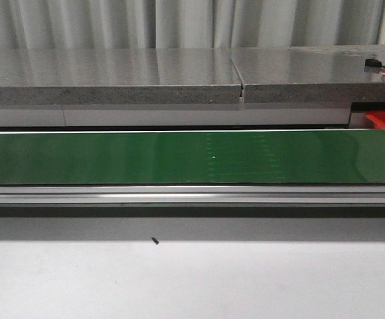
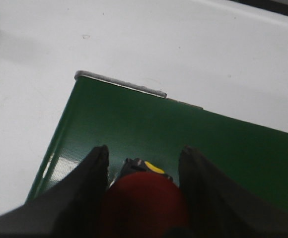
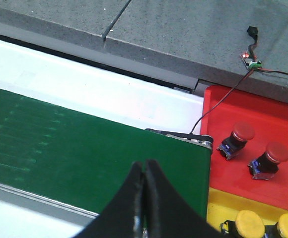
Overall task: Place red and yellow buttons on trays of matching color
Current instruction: 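Carry the red button with the left gripper over the belt's near end, then set the red button on the belt with the left gripper, release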
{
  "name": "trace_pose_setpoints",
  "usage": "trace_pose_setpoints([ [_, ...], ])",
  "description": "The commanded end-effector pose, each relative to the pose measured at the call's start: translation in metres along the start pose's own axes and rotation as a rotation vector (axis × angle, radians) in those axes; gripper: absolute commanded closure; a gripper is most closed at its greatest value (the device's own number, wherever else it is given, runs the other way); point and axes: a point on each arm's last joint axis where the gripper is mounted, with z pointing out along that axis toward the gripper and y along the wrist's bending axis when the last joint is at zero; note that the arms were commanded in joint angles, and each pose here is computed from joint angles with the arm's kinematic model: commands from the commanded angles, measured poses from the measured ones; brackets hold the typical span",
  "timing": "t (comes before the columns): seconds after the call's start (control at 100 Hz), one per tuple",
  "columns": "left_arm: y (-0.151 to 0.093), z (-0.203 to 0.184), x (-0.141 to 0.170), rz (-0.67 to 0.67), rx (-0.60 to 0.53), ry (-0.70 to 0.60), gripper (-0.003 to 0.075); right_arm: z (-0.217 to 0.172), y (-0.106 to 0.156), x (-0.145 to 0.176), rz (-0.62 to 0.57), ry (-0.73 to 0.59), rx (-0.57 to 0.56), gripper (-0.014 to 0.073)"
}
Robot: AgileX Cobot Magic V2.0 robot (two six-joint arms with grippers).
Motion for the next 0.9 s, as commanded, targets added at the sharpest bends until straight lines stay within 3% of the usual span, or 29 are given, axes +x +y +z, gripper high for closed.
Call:
trace_pose_setpoints([
  [0.0, -0.005, -0.009, -0.014, -0.013, 0.025, -0.097, 0.0599, -0.005, -0.002, -0.013, -0.013, -0.091, 0.022, 0.0663],
  [0.21, -0.005, -0.006, -0.013, -0.032, 0.031, -0.087, 0.0591, -0.005, -0.002, -0.013, -0.013, -0.091, 0.022, 0.0663],
  [0.3, -0.005, -0.006, -0.013, -0.034, 0.031, -0.083, 0.0546, -0.005, -0.002, -0.013, -0.013, -0.091, 0.022, 0.0663],
  [0.37, -0.005, -0.006, -0.013, -0.034, 0.031, -0.082, 0.0457, -0.005, -0.002, -0.013, -0.013, -0.091, 0.022, 0.0663],
  [0.52, -0.006, -0.008, -0.014, -0.034, 0.032, -0.088, 0.0129, -0.005, -0.002, -0.013, -0.013, -0.091, 0.022, 0.0663],
  [0.59, -0.006, -0.011, -0.015, -0.034, 0.034, -0.097, 0.0031, -0.005, -0.002, -0.013, -0.013, -0.091, 0.022, 0.0663],
  [0.89, -0.011, -0.043, -0.034, -0.031, 0.057, -0.193, 0.0062, -0.005, -0.002, -0.013, -0.013, -0.091, 0.022, 0.0663],
])
